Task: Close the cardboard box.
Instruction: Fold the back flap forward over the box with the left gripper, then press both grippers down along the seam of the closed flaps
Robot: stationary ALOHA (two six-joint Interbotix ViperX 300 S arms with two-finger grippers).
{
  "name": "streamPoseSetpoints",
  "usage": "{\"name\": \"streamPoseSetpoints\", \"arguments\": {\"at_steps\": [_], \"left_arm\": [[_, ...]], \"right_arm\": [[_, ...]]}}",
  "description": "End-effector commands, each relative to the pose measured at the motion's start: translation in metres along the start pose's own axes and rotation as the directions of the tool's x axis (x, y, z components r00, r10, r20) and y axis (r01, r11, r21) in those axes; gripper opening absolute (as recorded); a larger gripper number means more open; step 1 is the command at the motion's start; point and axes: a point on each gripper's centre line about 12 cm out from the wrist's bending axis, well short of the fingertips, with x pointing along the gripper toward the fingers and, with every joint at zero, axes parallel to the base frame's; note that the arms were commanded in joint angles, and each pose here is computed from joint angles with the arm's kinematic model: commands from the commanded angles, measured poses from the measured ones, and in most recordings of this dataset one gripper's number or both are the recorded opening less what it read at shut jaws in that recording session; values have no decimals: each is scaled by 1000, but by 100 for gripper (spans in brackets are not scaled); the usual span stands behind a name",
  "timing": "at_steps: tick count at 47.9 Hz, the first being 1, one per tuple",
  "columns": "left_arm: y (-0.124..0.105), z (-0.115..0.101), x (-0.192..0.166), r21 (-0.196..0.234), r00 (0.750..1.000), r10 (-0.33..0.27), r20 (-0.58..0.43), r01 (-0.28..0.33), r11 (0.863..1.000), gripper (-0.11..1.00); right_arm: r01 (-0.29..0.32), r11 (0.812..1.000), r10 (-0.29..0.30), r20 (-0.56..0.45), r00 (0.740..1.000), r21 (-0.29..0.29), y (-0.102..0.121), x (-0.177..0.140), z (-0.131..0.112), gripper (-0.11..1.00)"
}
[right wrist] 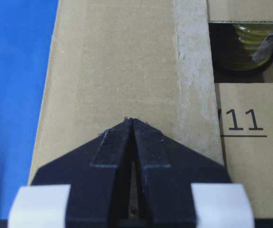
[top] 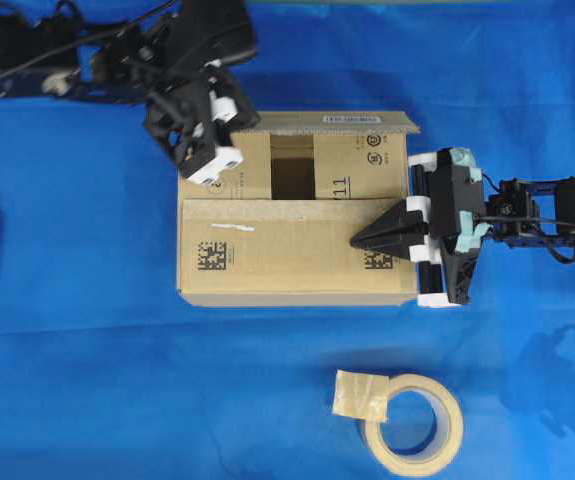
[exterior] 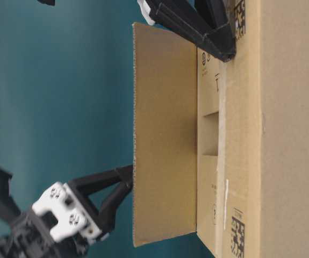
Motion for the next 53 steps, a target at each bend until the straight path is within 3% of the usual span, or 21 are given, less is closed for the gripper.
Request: {"name": "streamPoseSetpoints", "arguments": {"at_steps": [1, 11, 29, 44, 53], "left_arm": [[-7, 2, -14, -3, 996, -25, 86, 25, 1000, 0], [-2, -26, -2, -77, 994, -26, 104, 34, 996, 0], [1, -71, 24, -169, 997, -26, 76, 38, 985, 0], [-14, -78, 26, -146, 990, -70, 120, 88, 985, 0], [-16, -78, 24, -140, 984, -81, 156, 104, 985, 0]], "right_arm": [[10, 1000, -10, 15, 1000, 4, -4, -3, 4, 0], [7, 1000, -7, 35, 999, 5, -4, -9, 8, 0], [6, 1000, -6, 41, 999, 0, -4, -10, 9, 0], [9, 1000, -9, 52, 999, -5, -5, -10, 11, 0], [50, 999, -52, 109, 993, 22, -20, -11, 19, 0]]}}
